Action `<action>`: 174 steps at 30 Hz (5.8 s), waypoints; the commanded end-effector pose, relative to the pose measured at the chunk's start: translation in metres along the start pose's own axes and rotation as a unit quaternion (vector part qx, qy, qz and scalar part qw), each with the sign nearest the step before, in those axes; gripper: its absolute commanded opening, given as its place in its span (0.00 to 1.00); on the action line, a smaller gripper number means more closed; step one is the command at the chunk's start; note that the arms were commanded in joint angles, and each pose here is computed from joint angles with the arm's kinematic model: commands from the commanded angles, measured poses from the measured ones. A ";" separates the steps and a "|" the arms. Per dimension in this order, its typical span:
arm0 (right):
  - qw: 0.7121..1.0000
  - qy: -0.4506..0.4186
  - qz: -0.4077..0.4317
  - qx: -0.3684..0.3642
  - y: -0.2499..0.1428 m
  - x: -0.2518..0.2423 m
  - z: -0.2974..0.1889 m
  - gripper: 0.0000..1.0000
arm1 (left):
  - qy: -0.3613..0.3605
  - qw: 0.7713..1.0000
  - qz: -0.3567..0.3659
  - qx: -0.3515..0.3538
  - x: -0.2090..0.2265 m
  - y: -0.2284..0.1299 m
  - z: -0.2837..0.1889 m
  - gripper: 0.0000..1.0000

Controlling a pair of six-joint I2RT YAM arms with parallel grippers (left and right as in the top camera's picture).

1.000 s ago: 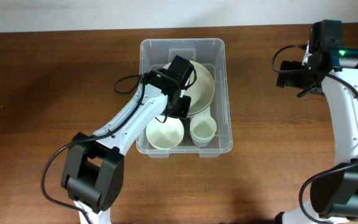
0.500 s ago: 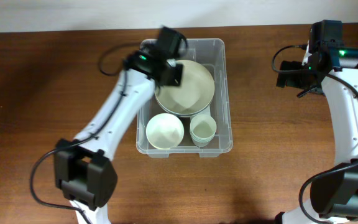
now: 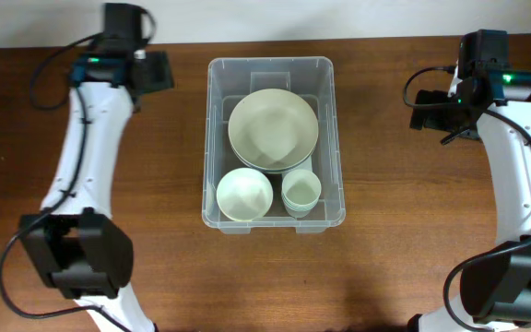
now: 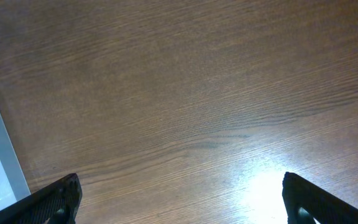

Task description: Pack container

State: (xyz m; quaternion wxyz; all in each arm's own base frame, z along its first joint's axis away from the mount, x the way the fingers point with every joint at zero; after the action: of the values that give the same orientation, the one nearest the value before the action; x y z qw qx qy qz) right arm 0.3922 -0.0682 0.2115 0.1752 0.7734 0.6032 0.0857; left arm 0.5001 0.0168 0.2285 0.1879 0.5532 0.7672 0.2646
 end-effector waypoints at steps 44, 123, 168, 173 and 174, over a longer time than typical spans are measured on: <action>1.000 -0.006 0.005 -0.016 0.002 -0.006 -0.012 0.99 | 0.034 0.998 -0.048 -0.012 0.057 0.017 -0.009 0.99; 0.837 0.107 -0.082 -0.530 -0.185 0.029 -0.019 0.99 | 0.034 0.998 -0.048 -0.012 0.057 0.017 -0.009 1.00; 0.837 0.109 -0.082 -0.530 -0.185 0.029 -0.019 0.99 | -0.013 0.998 -0.053 -0.041 0.052 0.025 -0.065 0.99; 0.837 0.109 -0.082 -0.530 -0.185 0.029 -0.019 0.99 | -0.032 0.993 -0.062 -0.100 0.069 0.018 -0.174 0.99; 0.837 0.109 -0.082 -0.530 -0.185 0.029 -0.019 0.99 | -0.035 0.991 -0.064 -0.112 0.074 0.013 -0.198 0.99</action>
State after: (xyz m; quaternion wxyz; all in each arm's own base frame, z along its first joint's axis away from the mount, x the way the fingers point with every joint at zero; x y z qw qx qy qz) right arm 0.2264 0.0054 0.1588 0.4933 0.4919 0.5452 0.4664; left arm 0.4387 0.0595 0.2997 0.2125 0.5118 0.7881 0.2680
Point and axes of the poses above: each gripper's point midway between its finger pads, its own z axis out along the fingers, its own x axis along the line the jaws close on, y = z × x, the point moved 2 cm from there along -z, back along the fingers, and after that the axes turned 3 degrees about -z, right-handed, at the moved point
